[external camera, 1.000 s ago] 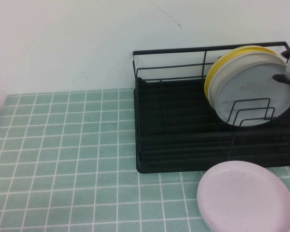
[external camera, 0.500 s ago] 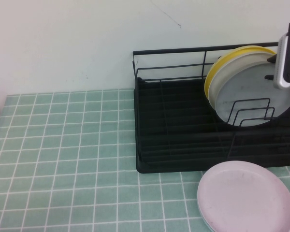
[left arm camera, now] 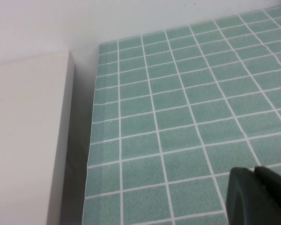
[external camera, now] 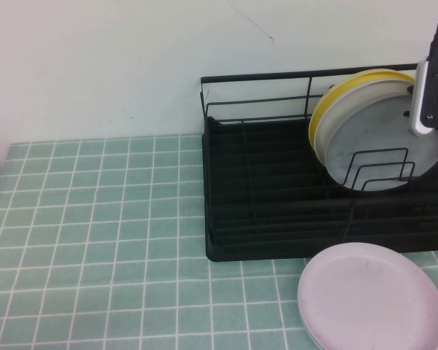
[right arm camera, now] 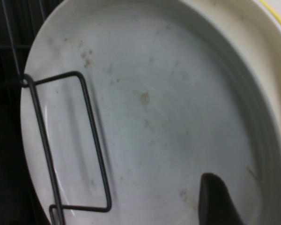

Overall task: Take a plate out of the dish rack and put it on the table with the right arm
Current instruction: Grasp the plate from the shelf

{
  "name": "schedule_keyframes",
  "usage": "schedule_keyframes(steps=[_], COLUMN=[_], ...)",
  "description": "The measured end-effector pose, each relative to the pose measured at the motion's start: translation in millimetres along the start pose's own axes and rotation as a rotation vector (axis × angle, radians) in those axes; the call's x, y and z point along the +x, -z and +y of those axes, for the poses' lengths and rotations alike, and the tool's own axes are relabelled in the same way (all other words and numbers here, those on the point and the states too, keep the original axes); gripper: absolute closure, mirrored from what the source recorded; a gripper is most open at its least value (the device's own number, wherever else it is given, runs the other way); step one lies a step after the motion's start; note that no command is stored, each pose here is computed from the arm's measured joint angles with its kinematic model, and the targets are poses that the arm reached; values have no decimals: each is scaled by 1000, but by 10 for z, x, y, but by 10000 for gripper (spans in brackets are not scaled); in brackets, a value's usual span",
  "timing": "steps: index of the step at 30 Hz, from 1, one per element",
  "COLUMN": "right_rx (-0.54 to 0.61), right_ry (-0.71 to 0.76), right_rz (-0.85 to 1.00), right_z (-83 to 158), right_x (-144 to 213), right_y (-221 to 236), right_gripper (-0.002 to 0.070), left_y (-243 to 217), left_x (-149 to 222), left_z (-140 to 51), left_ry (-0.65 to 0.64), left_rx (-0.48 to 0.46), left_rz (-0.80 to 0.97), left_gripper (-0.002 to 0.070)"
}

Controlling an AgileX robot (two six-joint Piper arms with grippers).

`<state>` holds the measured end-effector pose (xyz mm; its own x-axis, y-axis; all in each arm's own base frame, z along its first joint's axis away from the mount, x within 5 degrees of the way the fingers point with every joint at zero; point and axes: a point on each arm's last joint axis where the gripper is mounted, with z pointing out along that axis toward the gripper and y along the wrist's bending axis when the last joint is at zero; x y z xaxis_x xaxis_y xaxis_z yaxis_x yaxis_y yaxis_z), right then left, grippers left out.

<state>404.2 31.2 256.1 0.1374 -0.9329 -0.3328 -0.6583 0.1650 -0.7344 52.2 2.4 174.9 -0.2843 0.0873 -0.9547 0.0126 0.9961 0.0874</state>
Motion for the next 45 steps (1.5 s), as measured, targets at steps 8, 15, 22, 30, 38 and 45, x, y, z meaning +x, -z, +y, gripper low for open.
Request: schedule_keyframes(steps=[8, 15, 22, 30, 38, 45], right_rx=[1, 31, 50, 65, 71, 73], right_ry=[-5, -18, -36, -62, -75, -79], right_rz=[3, 19, 31, 28, 27, 26], right_z=[4, -27, -42, -70, -82, -87], right_x=[22, 36, 50, 30, 20, 16], right_y=[-55, -54, -60, -10, 14, 23], right_gripper=[457, 634, 648, 650, 650, 651], left_y=[0, 0, 0, 0, 0, 0], left_x=[0, 0, 0, 0, 0, 0], left_z=[-2, -2, -2, -2, -2, -2], left_ry=[4, 4, 4, 4, 4, 4], left_rx=[2, 2, 2, 2, 2, 2], left_rz=[0, 0, 0, 0, 0, 0], left_gripper=[678, 678, 678, 678, 678, 678])
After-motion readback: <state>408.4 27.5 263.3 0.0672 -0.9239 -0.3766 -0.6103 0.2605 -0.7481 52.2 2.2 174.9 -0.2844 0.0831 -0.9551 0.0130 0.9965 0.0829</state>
